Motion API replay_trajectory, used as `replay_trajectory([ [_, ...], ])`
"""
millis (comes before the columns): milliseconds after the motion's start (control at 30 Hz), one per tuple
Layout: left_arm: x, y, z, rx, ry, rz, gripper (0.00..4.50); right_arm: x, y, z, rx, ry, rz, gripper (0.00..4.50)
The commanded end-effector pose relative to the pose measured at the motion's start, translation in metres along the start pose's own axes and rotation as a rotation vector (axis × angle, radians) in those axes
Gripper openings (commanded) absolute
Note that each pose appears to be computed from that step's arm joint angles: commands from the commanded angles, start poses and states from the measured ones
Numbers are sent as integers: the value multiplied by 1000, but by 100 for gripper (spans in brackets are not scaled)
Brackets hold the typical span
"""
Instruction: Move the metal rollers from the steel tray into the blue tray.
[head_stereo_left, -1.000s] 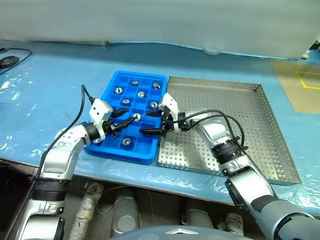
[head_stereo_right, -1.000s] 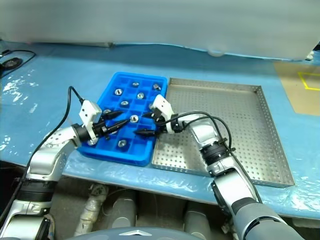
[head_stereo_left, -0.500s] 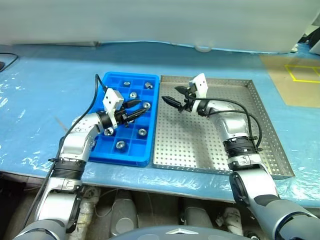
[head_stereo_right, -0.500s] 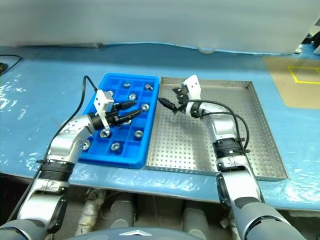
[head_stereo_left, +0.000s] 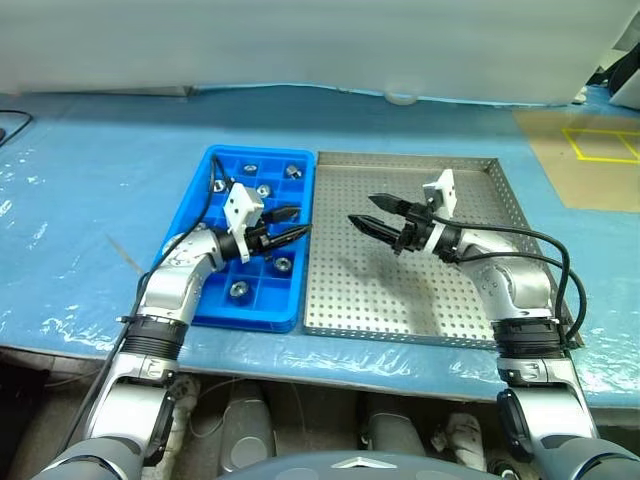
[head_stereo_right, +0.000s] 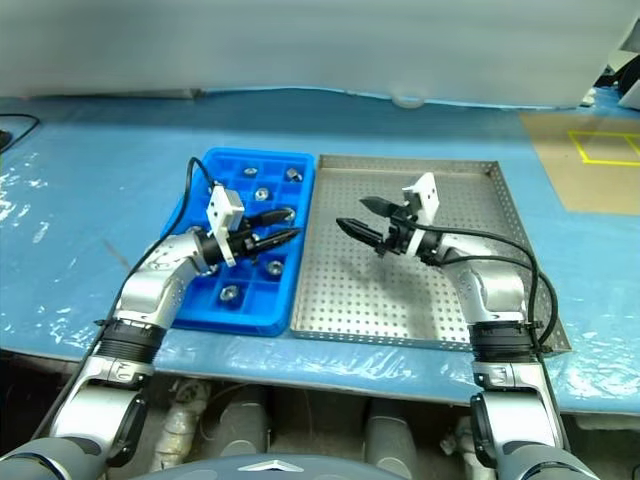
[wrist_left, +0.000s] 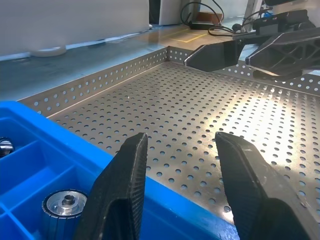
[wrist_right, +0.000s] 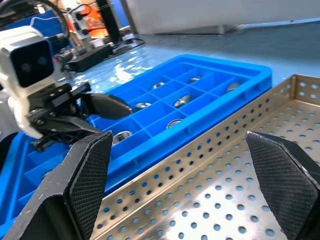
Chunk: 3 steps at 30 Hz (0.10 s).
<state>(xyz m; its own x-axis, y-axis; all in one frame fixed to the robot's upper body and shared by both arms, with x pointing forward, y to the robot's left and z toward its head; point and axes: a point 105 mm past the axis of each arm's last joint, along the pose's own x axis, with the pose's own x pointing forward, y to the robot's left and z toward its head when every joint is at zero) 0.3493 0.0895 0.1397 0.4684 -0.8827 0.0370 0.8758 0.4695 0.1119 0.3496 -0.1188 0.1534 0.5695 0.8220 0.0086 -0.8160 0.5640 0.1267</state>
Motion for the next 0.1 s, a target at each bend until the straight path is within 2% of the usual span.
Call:
replay_trajectory([
  [33, 6, -1, 14, 31, -43, -23, 224, 0, 0, 13, -49, -32, -13, 447],
  [100, 8, -2, 11, 36, -32, -33, 224, -2, 3, 13, -45, -31, -4, 447],
])
